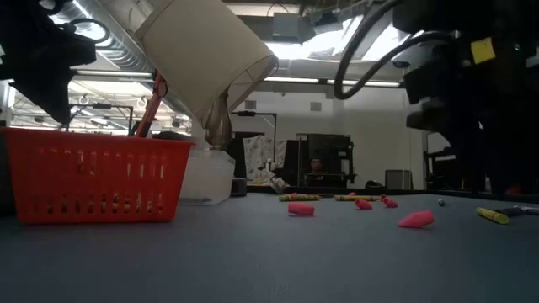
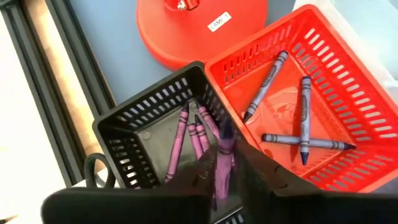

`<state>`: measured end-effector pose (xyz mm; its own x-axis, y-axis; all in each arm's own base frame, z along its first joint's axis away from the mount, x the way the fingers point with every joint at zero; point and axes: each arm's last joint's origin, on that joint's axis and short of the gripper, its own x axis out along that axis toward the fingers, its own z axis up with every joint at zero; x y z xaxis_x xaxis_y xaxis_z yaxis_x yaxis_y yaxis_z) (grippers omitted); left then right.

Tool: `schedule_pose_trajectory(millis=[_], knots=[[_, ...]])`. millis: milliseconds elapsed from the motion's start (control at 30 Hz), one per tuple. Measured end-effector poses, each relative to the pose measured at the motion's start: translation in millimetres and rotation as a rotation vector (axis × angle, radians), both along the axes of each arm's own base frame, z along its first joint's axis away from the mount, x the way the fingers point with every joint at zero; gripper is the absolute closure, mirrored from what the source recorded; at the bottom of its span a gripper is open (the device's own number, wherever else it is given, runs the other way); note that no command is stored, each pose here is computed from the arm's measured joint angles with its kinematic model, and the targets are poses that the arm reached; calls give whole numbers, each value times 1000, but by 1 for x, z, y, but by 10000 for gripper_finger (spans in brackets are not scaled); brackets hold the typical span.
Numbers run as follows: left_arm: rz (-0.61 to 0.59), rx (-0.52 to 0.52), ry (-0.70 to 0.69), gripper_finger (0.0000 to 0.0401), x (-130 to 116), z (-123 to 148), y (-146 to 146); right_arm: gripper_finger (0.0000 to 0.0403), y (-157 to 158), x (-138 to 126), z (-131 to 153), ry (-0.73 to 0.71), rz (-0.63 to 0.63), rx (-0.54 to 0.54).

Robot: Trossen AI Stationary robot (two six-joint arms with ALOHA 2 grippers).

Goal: Sort crayons
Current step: Put the violet crayon into the black bin, then put the yellow crayon into the green bin

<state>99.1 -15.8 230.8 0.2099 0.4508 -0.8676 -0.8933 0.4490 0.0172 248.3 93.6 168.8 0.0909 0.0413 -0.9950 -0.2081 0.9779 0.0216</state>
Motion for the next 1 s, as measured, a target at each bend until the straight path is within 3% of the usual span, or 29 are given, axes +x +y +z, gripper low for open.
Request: schedule_pose_trajectory(millis=[233,700,1000], knots=[[0,-5,-14,320,1,0,0,292,1,0,-6,-26,33,28],[0,-5,-16,320,2,0,0,292,3,3,-19,23,163,26],[0,-9,-27,321,3,0,-1,292,3,6,-28,44,166,-5]])
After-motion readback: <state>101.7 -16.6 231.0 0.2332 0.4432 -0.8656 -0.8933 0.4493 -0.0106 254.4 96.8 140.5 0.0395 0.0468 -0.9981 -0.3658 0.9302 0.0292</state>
